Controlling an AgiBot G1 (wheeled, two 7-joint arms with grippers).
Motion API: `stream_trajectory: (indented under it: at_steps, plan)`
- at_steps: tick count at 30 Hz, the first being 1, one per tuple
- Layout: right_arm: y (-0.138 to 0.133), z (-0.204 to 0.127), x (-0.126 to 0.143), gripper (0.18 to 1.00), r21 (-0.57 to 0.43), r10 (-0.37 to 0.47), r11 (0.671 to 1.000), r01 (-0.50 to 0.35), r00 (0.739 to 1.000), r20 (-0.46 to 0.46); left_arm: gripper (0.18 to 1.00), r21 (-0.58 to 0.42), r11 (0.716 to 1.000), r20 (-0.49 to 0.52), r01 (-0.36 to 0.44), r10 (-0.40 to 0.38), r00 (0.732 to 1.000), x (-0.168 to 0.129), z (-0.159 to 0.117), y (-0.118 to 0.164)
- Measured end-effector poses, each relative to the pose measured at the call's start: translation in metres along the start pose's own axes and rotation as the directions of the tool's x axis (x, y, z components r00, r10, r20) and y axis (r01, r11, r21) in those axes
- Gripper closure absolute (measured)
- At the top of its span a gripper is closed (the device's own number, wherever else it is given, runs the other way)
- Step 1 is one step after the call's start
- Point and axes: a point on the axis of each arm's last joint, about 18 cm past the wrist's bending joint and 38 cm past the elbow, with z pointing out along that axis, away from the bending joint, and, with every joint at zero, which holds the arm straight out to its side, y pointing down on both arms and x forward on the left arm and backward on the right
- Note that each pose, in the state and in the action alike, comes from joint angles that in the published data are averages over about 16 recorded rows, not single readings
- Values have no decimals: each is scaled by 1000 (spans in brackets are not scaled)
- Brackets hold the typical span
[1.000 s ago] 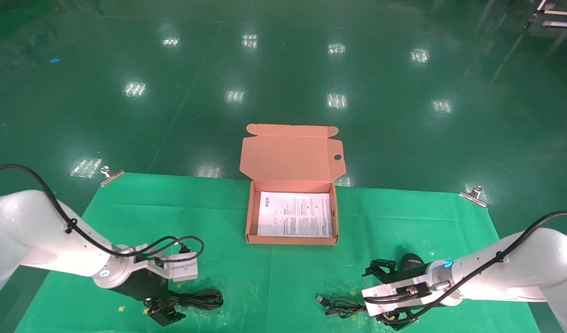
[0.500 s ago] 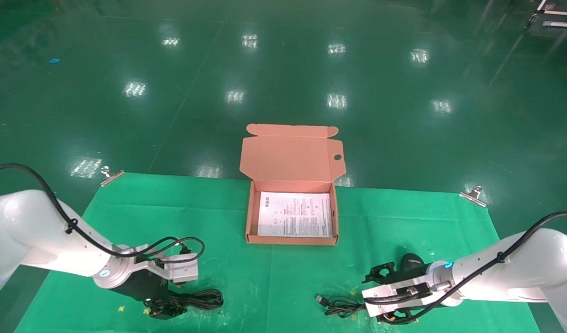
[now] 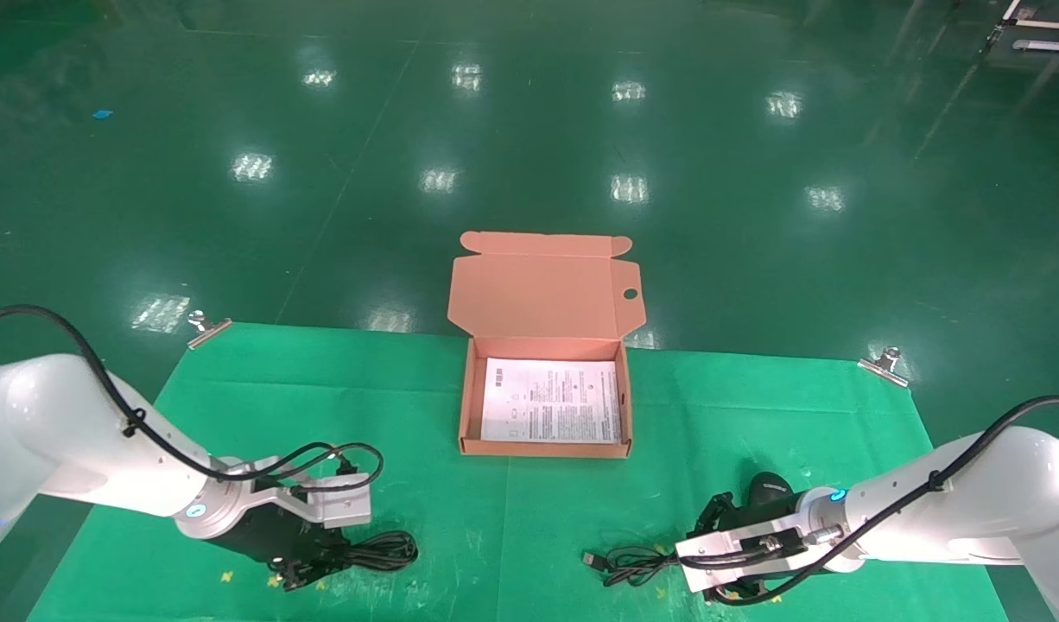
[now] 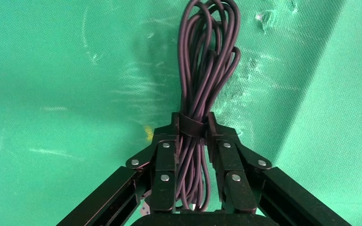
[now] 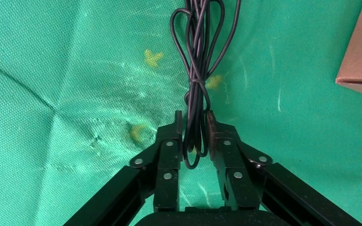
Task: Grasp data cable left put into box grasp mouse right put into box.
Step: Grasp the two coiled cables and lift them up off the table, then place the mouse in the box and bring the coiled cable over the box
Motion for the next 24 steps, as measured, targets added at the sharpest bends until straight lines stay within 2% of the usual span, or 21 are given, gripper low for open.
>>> stream_trajectory:
  at_steps: [8, 14, 19, 24]
  plan:
    - [7, -15, 11, 903, 6, 35, 999, -35, 999, -41, 887, -15, 1000, 14, -27, 27, 1000, -4, -5, 4]
    - [20, -55, 43, 940, 17, 95, 995, -94, 983, -155, 907, -45, 995, 79, -93, 97, 992, -23, -27, 2]
    - [24, -102, 85, 953, 44, 136, 991, -129, 945, -298, 909, -70, 984, 184, -161, 171, 968, -48, -62, -9]
    - [10, -145, 135, 957, 93, 149, 988, -120, 887, -437, 911, -77, 972, 320, -224, 236, 918, -73, -105, -36]
